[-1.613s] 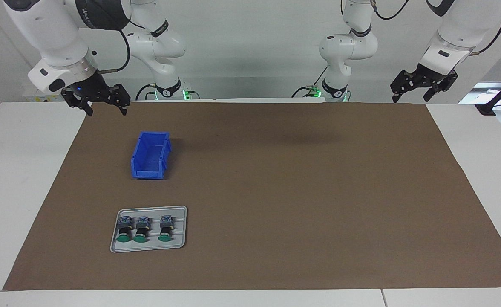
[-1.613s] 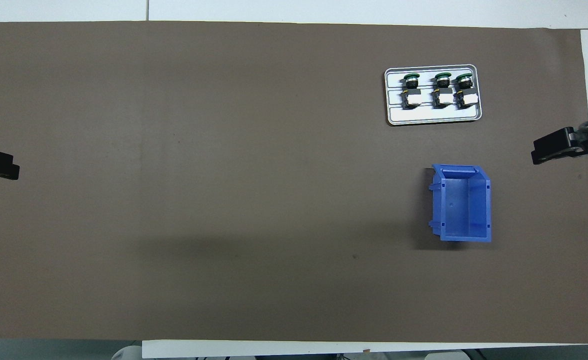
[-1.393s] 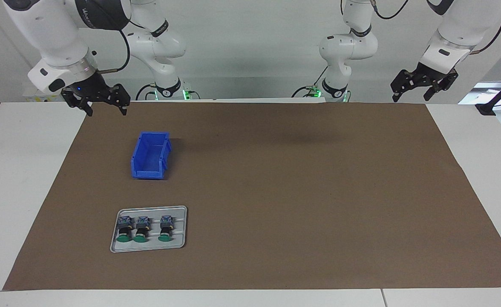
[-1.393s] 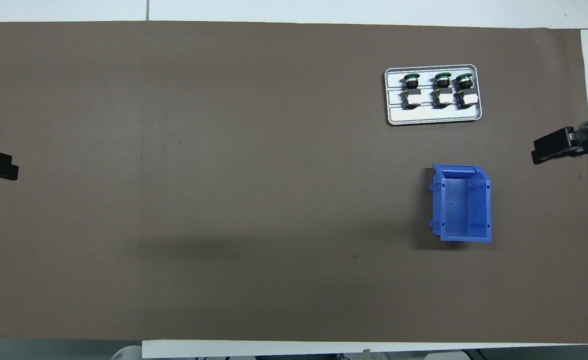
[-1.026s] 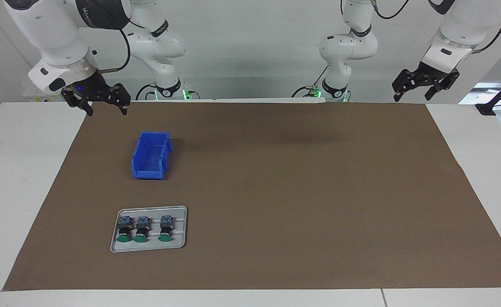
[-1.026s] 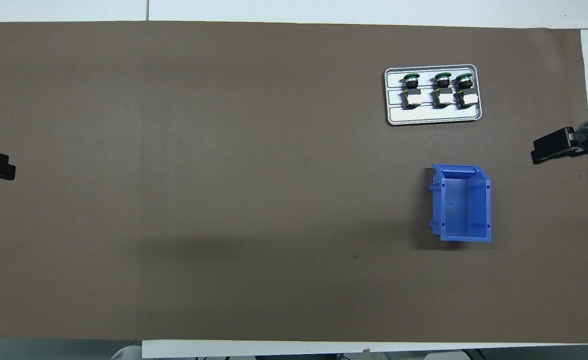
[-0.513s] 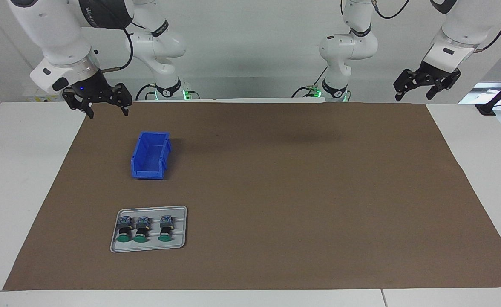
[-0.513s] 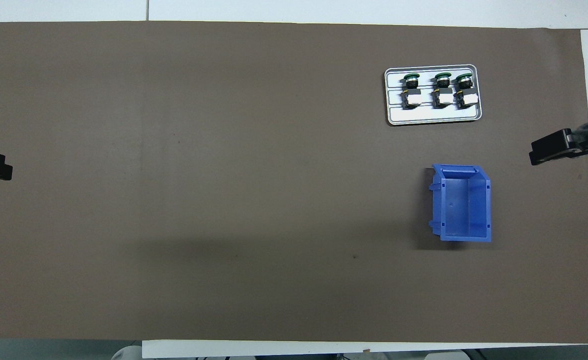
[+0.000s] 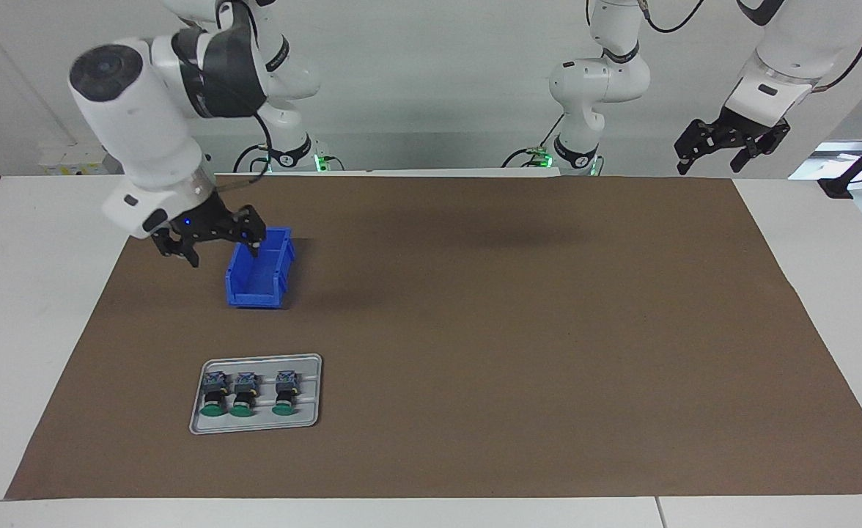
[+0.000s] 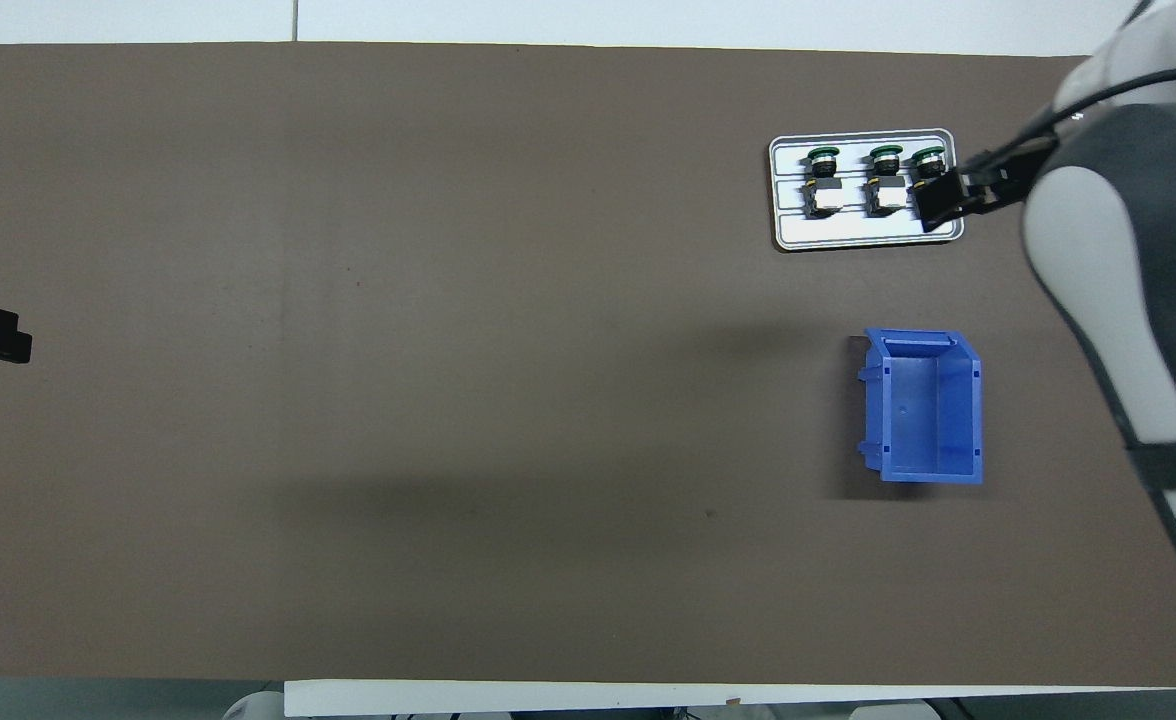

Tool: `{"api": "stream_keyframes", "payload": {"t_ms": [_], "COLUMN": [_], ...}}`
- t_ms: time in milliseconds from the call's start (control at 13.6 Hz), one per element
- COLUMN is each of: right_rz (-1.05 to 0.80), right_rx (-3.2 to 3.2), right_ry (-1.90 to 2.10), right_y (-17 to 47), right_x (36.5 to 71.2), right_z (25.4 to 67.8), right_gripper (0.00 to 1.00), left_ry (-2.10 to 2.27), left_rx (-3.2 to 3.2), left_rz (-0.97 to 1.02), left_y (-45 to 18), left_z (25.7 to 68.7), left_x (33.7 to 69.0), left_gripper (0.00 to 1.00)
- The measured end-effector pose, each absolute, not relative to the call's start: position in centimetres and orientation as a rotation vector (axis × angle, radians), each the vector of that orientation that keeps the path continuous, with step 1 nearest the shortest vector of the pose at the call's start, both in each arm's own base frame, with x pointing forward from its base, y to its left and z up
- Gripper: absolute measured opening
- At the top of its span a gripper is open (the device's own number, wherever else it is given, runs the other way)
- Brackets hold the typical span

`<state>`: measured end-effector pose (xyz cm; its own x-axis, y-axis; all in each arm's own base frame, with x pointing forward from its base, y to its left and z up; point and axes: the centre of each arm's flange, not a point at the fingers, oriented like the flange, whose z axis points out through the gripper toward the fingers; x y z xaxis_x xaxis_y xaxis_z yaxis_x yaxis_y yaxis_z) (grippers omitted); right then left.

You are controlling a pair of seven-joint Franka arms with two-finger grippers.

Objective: Place and press button with both arms
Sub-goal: 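Reach the right gripper to the metal tray and grasp a button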

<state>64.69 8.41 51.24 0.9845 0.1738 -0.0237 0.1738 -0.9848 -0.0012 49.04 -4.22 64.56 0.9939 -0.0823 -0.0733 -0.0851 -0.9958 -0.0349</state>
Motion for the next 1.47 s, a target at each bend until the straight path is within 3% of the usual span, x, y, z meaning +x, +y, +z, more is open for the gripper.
{"api": "stream_keyframes", "payload": {"t_ms": [440, 806, 1466], "right_rz": [0.081, 0.164, 0.171], "right_rx": [3.149, 3.155, 3.16], "right_ry": [0.262, 0.229, 0.216], "right_y": [10.9, 9.6, 9.2], "right_x": [70.8, 72.3, 71.6], "right_z": [38.5, 35.4, 29.8], "right_gripper": [0.98, 0.93, 0.9], "left_ry": [0.119, 0.12, 0.122], "left_rx": [-3.1, -3.098, -3.097], "left_rz": [0.112, 0.137, 0.139], "left_y": [-3.8, -3.9, -3.9], "left_z": [64.6, 63.9, 63.8], "left_x": [49.0, 48.6, 48.2], "left_gripper": [1.0, 1.0, 1.0]}}
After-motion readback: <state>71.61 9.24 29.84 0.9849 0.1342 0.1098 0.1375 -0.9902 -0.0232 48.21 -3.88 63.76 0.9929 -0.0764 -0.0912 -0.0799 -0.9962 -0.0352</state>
